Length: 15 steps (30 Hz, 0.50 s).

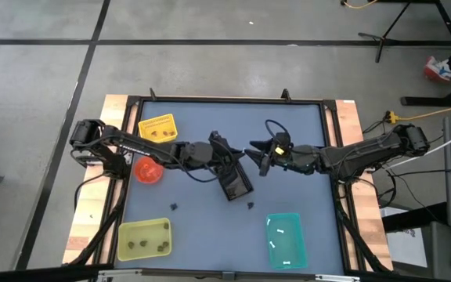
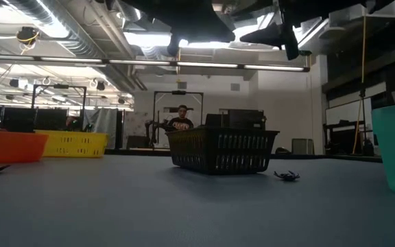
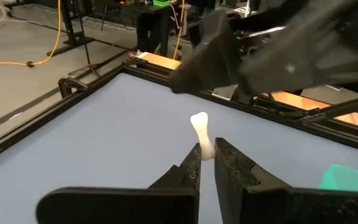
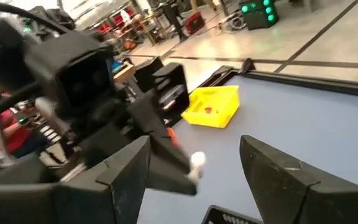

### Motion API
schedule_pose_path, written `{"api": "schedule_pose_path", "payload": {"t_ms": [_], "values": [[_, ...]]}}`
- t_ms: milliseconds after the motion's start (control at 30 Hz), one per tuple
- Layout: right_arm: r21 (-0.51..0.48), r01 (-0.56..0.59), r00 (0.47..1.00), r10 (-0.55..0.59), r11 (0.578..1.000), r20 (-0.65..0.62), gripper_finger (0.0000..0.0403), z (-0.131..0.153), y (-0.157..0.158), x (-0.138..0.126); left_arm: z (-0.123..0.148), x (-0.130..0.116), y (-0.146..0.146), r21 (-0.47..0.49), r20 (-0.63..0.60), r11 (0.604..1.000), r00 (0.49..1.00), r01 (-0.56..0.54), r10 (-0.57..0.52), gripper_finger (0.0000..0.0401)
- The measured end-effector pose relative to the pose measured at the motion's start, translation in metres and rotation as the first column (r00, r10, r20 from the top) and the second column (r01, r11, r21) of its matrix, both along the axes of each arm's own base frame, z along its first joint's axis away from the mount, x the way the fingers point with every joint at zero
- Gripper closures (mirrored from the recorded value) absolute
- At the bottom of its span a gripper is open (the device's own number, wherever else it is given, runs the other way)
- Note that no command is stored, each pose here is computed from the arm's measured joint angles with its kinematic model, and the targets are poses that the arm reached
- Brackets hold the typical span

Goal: Sort Halloween decoration
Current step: Put the white bone toy into the green bin

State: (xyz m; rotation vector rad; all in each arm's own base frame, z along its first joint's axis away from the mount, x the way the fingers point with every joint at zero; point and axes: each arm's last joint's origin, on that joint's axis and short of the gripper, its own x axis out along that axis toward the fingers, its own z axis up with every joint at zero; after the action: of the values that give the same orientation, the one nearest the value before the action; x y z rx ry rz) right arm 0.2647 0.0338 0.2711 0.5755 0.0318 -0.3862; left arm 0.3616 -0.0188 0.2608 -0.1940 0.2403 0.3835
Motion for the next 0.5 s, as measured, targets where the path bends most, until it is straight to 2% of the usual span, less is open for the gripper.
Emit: {"api": "schedule_pose_path", "payload": {"t_ms": [300,500], "values": [[-0.038,0.0,1.0,0.0,0.999,-0.003,0.0157,-0.019,0.003,0.021,0.0,0.0,0.0,0.0,-0.001,1.0,1.0,0.0,0.0,0.0387],[-0.043,0.028,1.0,-0.028,0.999,0.007,0.0158,-0.021,0.003,0.023,0.0,0.0,0.0,-0.002,0.0,1.0,1.0,0.004,-0.004,0.0387]]}}
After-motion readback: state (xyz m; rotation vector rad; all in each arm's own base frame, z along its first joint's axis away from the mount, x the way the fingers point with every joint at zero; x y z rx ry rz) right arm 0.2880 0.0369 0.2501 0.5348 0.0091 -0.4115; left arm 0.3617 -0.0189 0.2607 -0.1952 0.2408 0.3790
